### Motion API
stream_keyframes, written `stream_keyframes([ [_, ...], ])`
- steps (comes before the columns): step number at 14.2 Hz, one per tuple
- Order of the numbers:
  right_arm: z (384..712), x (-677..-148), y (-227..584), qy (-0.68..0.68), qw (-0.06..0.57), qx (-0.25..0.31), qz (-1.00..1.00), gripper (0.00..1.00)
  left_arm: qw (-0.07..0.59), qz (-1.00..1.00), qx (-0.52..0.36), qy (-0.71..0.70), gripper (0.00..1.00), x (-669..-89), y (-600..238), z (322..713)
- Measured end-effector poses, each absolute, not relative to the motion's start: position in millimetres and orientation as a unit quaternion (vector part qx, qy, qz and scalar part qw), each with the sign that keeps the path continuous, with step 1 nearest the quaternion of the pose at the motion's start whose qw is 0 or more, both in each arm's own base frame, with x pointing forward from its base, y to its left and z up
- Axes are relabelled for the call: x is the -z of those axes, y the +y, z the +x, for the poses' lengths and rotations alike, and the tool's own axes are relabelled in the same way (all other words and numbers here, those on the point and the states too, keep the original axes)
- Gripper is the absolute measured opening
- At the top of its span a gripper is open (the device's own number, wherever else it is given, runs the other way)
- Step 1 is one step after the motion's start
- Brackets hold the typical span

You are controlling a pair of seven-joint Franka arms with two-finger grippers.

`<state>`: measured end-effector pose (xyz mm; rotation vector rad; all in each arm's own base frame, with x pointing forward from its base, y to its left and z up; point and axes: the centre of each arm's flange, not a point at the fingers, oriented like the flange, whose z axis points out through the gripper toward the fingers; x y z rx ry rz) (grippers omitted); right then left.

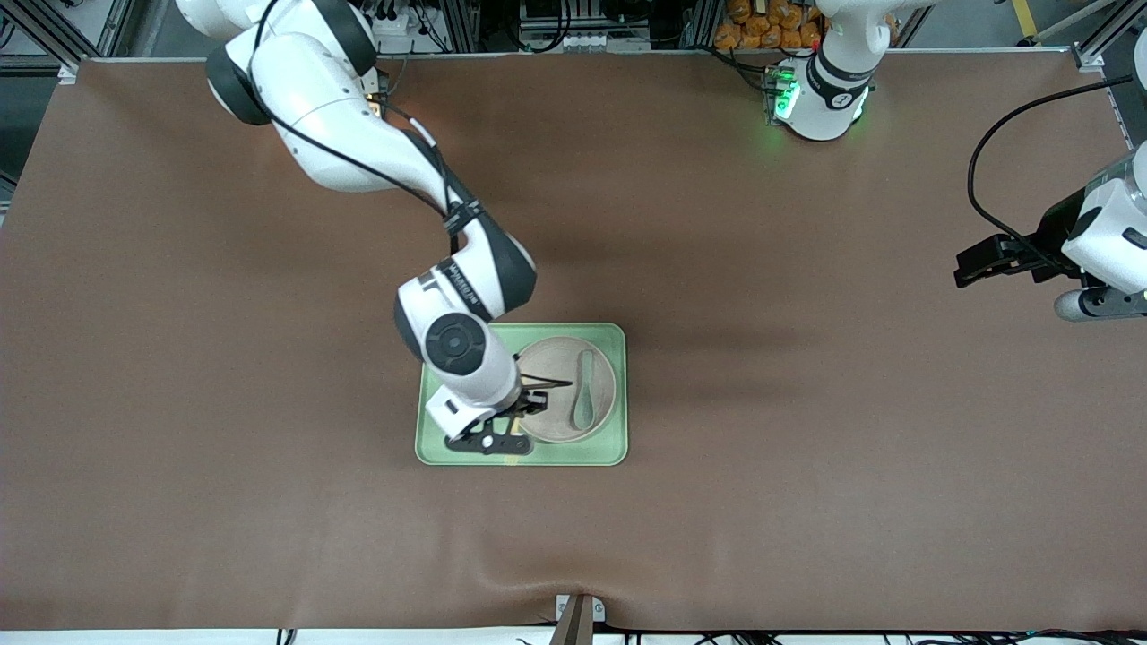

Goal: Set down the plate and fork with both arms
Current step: 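Lift the fork with the right gripper and move it beside the plate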

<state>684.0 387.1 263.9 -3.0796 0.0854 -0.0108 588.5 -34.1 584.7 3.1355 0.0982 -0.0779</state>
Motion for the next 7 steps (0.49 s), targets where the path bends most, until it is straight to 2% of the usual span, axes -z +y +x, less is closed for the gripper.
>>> stream_keyframes([
  [7, 674, -233, 349, -0.004, 0.011, -0.030, -0.999, 0.17, 0.001, 0.999, 0.030, 0.031, 1.00, -584, -34, 587],
])
